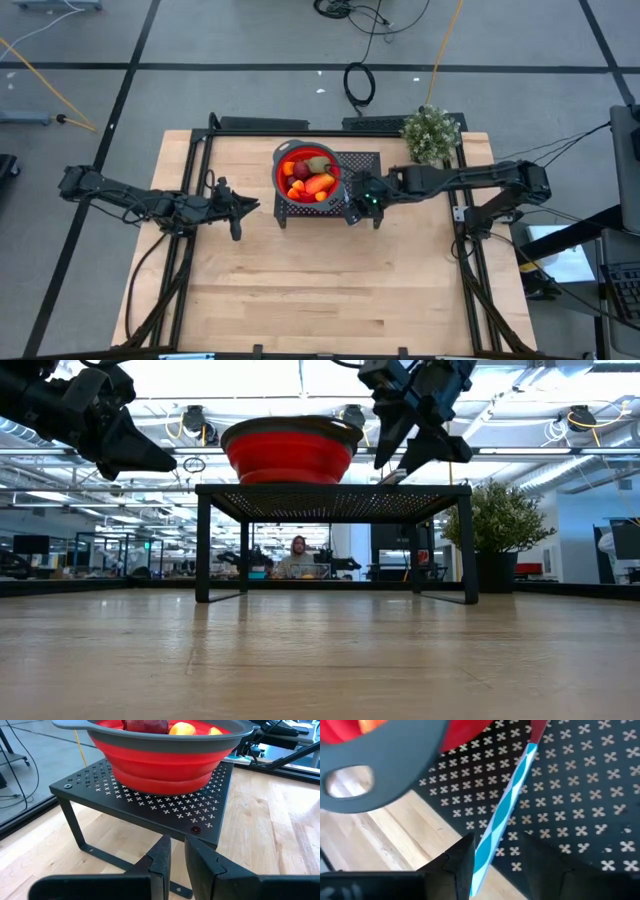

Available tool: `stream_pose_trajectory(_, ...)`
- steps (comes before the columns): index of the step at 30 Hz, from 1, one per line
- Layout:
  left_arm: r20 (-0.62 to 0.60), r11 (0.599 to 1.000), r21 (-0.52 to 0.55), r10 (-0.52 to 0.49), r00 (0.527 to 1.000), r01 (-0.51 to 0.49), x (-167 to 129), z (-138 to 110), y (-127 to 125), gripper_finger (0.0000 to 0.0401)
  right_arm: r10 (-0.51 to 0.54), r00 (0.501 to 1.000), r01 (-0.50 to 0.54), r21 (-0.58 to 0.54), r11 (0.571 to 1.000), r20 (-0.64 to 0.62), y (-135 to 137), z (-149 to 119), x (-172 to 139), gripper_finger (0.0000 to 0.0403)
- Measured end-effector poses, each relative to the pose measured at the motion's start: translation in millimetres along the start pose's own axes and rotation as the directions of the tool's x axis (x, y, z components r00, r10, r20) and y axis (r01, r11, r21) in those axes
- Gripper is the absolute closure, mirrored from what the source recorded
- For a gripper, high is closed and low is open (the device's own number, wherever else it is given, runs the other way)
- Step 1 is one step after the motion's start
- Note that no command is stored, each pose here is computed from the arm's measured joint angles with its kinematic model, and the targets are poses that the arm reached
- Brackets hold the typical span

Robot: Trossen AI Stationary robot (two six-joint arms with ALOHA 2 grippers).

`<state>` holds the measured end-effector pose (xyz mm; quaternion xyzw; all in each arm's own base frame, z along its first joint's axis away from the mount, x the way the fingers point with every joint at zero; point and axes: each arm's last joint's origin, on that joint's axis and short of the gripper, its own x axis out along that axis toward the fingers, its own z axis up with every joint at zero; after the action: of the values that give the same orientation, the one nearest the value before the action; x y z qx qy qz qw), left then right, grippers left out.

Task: Pick & Place Fruit
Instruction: Put the knife on the shelf

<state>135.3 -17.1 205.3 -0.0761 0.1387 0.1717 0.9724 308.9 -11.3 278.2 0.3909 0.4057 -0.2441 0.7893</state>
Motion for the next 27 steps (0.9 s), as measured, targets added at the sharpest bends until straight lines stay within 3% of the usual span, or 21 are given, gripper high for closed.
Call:
stream_pose_trajectory(9,0.000,1.000,-0.001,0.000,1.000,0.000,0.0,0.0,0.0,0.0350,0.003,1.000,-0.003,-0.001,1.000,0.001,-1.5,-0.4,-6.3,0.0264)
stream_pose_trajectory(17,0.001,1.000,0.002,0.000,1.000,0.000,0.0,0.1,-0.1,0.0350,0.163,0.986,-0.162,-0.052,0.985,0.025,9.1,4.8,-16.5,0.0264)
stream_pose_trajectory(27,0.006,1.000,-0.006,-0.002,1.000,0.002,0.0,0.6,-0.2,0.0350,0.154,0.987,-0.157,-0.076,0.985,-0.045,9.8,2.4,-1.7,0.0265)
